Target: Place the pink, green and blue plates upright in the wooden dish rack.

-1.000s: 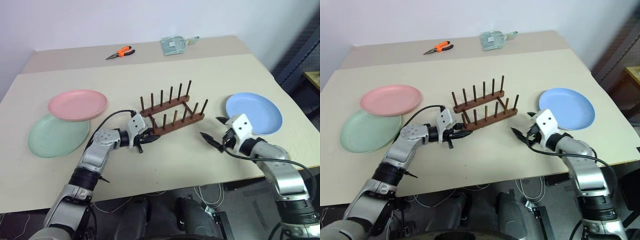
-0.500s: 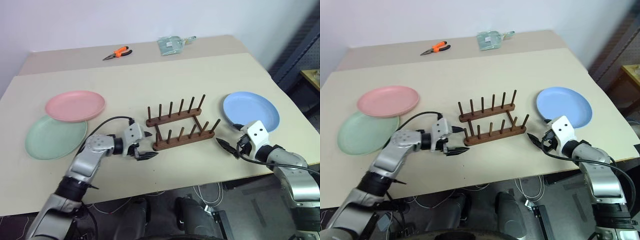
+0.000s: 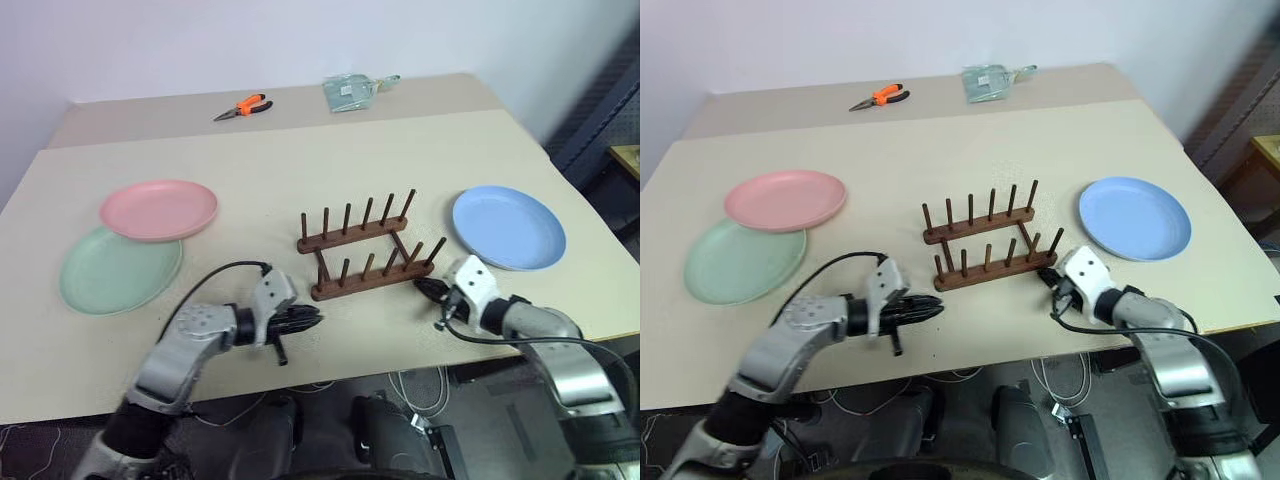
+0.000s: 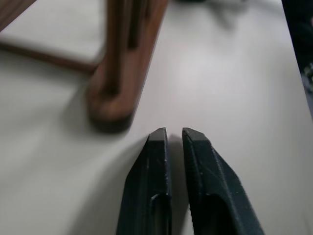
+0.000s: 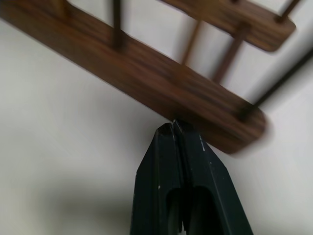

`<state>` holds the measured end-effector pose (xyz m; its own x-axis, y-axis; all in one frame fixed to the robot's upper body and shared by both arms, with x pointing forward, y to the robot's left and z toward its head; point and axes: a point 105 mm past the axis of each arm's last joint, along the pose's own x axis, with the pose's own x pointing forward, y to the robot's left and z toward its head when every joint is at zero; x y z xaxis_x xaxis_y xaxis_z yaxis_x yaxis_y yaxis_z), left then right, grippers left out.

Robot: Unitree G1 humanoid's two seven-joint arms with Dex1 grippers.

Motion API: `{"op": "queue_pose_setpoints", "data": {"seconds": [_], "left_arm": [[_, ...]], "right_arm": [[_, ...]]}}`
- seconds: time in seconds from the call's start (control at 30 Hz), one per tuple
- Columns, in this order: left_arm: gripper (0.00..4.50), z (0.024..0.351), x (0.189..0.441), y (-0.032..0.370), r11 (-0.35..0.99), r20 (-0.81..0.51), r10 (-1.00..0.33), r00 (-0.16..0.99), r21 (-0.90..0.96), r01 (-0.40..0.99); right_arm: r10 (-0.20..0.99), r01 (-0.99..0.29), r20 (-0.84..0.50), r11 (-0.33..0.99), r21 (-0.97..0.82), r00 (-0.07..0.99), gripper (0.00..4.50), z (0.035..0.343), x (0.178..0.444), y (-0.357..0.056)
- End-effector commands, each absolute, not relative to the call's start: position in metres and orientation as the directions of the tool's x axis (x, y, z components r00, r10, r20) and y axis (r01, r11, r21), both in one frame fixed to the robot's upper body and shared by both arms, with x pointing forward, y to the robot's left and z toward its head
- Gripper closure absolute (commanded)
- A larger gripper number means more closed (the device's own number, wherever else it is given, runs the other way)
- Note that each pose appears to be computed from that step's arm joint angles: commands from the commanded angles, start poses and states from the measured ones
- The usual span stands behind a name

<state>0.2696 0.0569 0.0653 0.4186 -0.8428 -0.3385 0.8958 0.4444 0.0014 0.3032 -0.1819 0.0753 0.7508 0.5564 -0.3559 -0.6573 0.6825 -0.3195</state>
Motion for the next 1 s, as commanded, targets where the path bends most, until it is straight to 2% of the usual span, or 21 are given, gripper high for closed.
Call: {"op": "queue_pose_setpoints", "data": {"seconds": [0.03,0.2,0.4,0.67,0.7,0.77,0.87,1.0], "left_arm": [[4.08,0.05,0.296,0.068,0.602,-0.373,-0.73,0.572,0.045,0.797],[4.08,0.053,0.328,0.082,0.733,-0.339,-0.626,0.703,0.055,0.679],[4.08,0.057,0.347,0.093,0.78,-0.315,-0.573,0.757,0.075,0.621],[4.08,0.06,0.35,0.099,0.793,-0.3,-0.555,0.776,0.092,0.602],[4.12,0.061,0.348,0.102,0.794,-0.299,-0.556,0.776,0.086,0.602],[3.6,0.069,0.345,0.114,0.804,-0.288,-0.539,0.792,0.105,0.585],[2.33,0.091,0.35,0.135,0.853,-0.221,-0.467,0.857,0.142,0.501],[0.45,0.14,0.362,0.171,0.939,-0.06,-0.295,0.954,0.165,0.301]], "right_arm": [[0.509,-0.605,-0.329,0.696,-0.387,0.796,4.5,0.08,0.319,-0.181],[0.468,-0.539,-0.268,0.725,-0.429,0.842,4.5,0.088,0.346,-0.172],[0.451,-0.509,-0.24,0.73,-0.456,0.86,4.5,0.093,0.365,-0.169],[0.486,-0.532,-0.223,0.728,-0.432,0.845,4.5,0.099,0.367,-0.166],[0.508,-0.554,-0.226,0.721,-0.417,0.831,4.26,0.1,0.364,-0.164],[0.555,-0.59,-0.212,0.705,-0.393,0.804,3.68,0.107,0.357,-0.16],[0.583,-0.61,-0.2,0.686,-0.397,0.787,2.18,0.113,0.351,-0.155],[0.605,-0.622,-0.191,0.665,-0.414,0.773,0.27,0.117,0.346,-0.149]]}}
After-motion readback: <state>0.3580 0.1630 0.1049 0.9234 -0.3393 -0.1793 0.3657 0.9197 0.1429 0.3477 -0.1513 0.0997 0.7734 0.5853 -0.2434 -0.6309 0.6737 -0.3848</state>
